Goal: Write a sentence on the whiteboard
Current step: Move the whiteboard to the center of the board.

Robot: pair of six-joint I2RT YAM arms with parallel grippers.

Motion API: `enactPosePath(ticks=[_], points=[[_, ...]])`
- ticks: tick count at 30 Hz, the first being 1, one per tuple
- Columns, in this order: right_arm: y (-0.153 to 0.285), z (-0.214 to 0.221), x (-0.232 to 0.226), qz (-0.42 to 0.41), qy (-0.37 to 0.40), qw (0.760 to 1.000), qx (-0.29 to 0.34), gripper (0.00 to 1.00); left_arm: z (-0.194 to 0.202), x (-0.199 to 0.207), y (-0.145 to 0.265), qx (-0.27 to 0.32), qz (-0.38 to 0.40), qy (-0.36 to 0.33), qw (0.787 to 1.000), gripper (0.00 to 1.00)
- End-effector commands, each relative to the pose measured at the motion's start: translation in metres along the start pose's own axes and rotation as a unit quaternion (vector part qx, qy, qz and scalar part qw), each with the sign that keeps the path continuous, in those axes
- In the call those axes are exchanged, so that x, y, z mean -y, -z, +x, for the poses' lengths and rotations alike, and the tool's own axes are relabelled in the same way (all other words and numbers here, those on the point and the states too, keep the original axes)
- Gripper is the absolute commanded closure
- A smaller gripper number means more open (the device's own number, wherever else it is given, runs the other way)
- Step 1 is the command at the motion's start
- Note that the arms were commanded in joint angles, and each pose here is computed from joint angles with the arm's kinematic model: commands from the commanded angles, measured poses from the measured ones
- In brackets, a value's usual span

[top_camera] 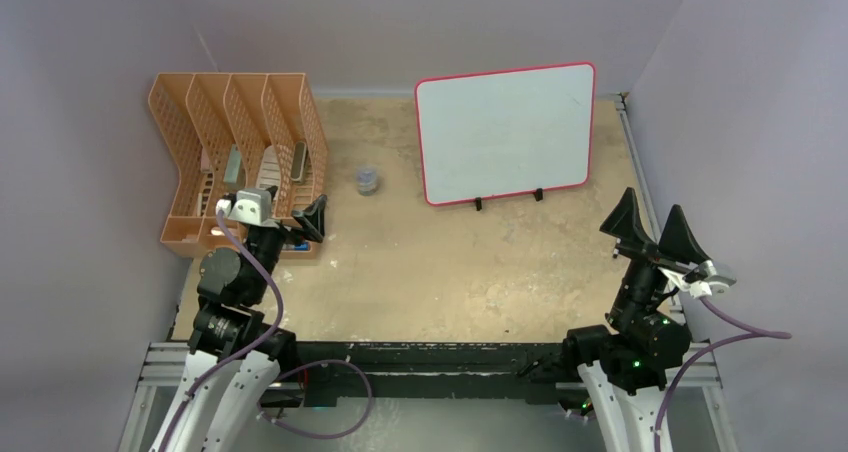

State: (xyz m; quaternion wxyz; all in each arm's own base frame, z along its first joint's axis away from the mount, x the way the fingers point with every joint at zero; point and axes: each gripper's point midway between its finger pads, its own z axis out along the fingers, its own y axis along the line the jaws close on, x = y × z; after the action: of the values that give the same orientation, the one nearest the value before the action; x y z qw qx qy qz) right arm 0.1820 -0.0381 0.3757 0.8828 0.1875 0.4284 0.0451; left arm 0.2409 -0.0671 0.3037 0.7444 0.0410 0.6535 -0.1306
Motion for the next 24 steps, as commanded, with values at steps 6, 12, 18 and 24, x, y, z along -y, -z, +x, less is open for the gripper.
enactPosePath(ticks=[6, 12, 18, 24], points=[[0.000, -0.016, -0.006, -0.013, -0.009, 1.000, 0.024, 0.01, -0.027, -0.001, 0.006, 0.045, -0.005, 0.011, 0.999, 0.00], [0.000, -0.017, -0.009, -0.019, -0.010, 1.000, 0.016, 0.01, -0.027, -0.001, 0.010, 0.046, -0.004, 0.013, 0.999, 0.00], [-0.006, -0.013, -0.026, -0.051, -0.009, 0.998, -0.026, 0.01, -0.022, 0.005, 0.010, 0.031, 0.010, 0.019, 0.999, 0.00], [-0.016, 0.005, -0.048, -0.086, -0.011, 0.992, -0.090, 0.01, -0.018, 0.015, 0.010, 0.009, 0.035, 0.034, 0.999, 0.00]])
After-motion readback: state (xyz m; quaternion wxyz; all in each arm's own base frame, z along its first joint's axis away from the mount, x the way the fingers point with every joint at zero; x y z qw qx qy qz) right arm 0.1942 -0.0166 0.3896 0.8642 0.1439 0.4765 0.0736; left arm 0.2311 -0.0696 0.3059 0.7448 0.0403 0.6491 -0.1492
